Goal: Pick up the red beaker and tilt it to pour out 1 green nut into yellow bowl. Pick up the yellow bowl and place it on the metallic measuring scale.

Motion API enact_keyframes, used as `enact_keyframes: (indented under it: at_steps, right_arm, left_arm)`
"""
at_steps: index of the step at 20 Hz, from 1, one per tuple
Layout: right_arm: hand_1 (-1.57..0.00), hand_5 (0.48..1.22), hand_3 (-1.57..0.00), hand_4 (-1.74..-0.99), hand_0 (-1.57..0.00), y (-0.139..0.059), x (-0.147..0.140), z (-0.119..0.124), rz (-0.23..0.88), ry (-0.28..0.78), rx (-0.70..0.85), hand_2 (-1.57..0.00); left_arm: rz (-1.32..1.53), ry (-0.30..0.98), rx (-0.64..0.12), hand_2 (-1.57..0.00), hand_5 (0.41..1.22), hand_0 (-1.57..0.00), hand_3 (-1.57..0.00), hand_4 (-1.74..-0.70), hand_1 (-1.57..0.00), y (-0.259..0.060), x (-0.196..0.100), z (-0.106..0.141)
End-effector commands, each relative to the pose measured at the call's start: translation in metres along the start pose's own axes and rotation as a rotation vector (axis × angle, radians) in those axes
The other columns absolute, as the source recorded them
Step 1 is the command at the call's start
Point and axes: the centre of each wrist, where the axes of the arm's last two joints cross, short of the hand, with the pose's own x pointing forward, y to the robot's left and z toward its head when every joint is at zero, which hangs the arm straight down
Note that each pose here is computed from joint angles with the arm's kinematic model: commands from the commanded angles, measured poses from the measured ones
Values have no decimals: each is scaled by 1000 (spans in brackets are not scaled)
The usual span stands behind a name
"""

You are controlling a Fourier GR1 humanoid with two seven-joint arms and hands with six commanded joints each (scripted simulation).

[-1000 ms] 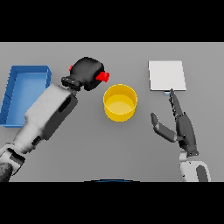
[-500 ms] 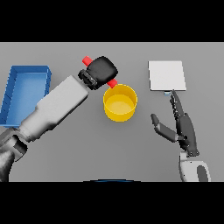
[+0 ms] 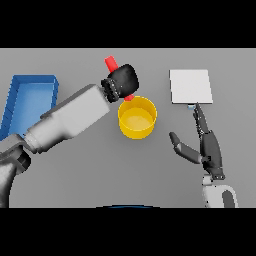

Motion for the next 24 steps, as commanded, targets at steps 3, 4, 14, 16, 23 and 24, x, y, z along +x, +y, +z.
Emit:
enact_keyframes:
  at_steps: [3, 4, 14, 16, 23, 24]
  right_arm:
    - [1, 565, 1, -1130, 1, -6, 2, -4, 1, 10, -12, 1]
    - [1, 566, 1, -1129, 1, -3, 1, -2, 8, 7, -11, 1]
    - [1, 568, 1, -1137, 1, 0, -2, -4, 6, 5, -18, 1]
    - [1, 563, 1, -1135, 1, -3, 2, -2, 16, -16, -13, 1]
    - [1, 563, 1, -1104, 1, 2, 2, -7, -6, -33, 17, 1]
    - [1, 572, 1, -1102, 1, 1, 2, -7, -5, -38, 27, 1]
  left_arm:
    - [-108, -13, -8, -1571, 1221, -1571, -1563, -1736, -1571, 2, 1, -2]
    - [-142, -16, -9, -1571, 1221, -1571, -1565, -1736, -1571, 3, 4, -5]
    - [-463, 7, 6, -1571, 1221, -1571, -1570, -1731, -1571, 59, -20, -2]
    - [-496, 65, 25, -1571, 1221, -1571, -1571, -1728, -1571, 82, -46, 8]
    - [-85, 422, 98, -1571, 1221, -1571, -1571, -1728, -1571, 105, -168, 68]
    - [93, 482, 109, -1571, 1221, -1571, -1523, -1731, -1571, 98, -188, 81]
